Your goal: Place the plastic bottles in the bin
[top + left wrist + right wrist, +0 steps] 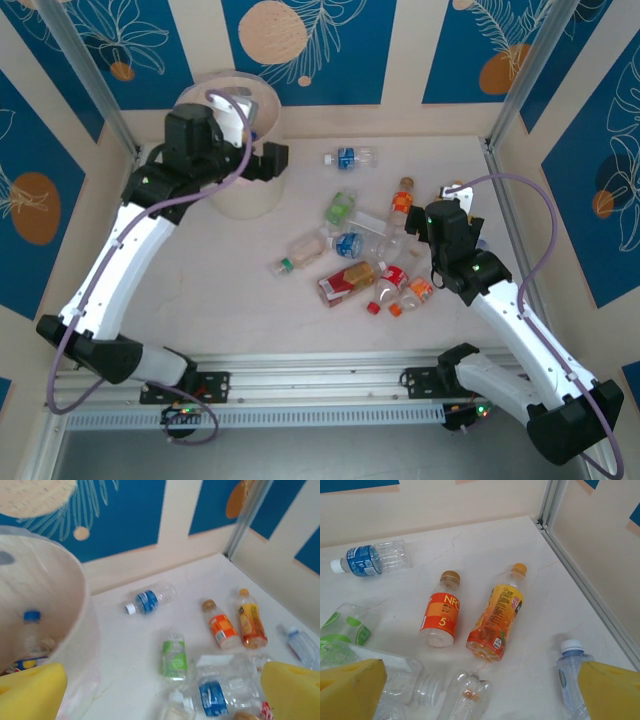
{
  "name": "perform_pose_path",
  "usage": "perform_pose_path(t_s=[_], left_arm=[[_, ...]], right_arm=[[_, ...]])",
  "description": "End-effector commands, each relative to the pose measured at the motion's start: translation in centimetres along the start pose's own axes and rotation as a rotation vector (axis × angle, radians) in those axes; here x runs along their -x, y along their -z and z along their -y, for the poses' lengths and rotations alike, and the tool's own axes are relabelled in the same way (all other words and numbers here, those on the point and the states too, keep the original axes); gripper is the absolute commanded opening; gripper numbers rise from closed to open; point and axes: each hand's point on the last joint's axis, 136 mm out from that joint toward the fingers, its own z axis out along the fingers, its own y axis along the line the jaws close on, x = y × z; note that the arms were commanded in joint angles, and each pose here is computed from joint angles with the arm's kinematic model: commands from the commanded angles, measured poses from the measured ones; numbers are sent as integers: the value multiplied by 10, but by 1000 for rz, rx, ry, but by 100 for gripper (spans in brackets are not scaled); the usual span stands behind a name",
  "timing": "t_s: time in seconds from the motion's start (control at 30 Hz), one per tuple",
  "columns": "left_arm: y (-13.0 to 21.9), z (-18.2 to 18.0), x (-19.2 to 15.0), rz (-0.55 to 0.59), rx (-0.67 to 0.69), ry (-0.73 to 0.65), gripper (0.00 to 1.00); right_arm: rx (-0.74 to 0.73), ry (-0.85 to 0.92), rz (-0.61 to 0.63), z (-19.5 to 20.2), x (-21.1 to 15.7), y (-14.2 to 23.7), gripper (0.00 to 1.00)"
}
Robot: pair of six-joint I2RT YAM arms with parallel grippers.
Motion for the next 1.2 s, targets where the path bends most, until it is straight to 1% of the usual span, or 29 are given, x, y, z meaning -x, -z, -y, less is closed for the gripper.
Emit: perform_pose_path(t_s=[0.0,0.13,0.3,0.43,0.57,0.7,0.8,0.9,1.17], left_arm=[[-4,9,-17,-16,12,-63,100],[-15,20,-49,-80,-20,-79,100],[-27,31,-98,-185,-29,-106,100],[-36,31,-137,-269,-21,-111,100],[-48,30,-181,-377,-32,-110,99],[-63,27,-219,-471,-34,-107,96],[-76,29,-239,-529,-46,-113,94],[-89,36,-251,-563,-61,-130,93],[-126,31,-280,-663,-22,-165,91]], right_arm=[[-3,-14,21,1,4,3,99],[4,-12,26,-1,7,3,99],[8,-14,20,-3,5,1,99],[9,-20,14,-3,4,1,99],[7,-17,18,-2,5,1,99],[9,-20,21,-2,6,2,99],[9,-24,20,-2,5,2,99],[6,-24,17,-1,4,3,99],[-1,-23,23,2,4,5,99]])
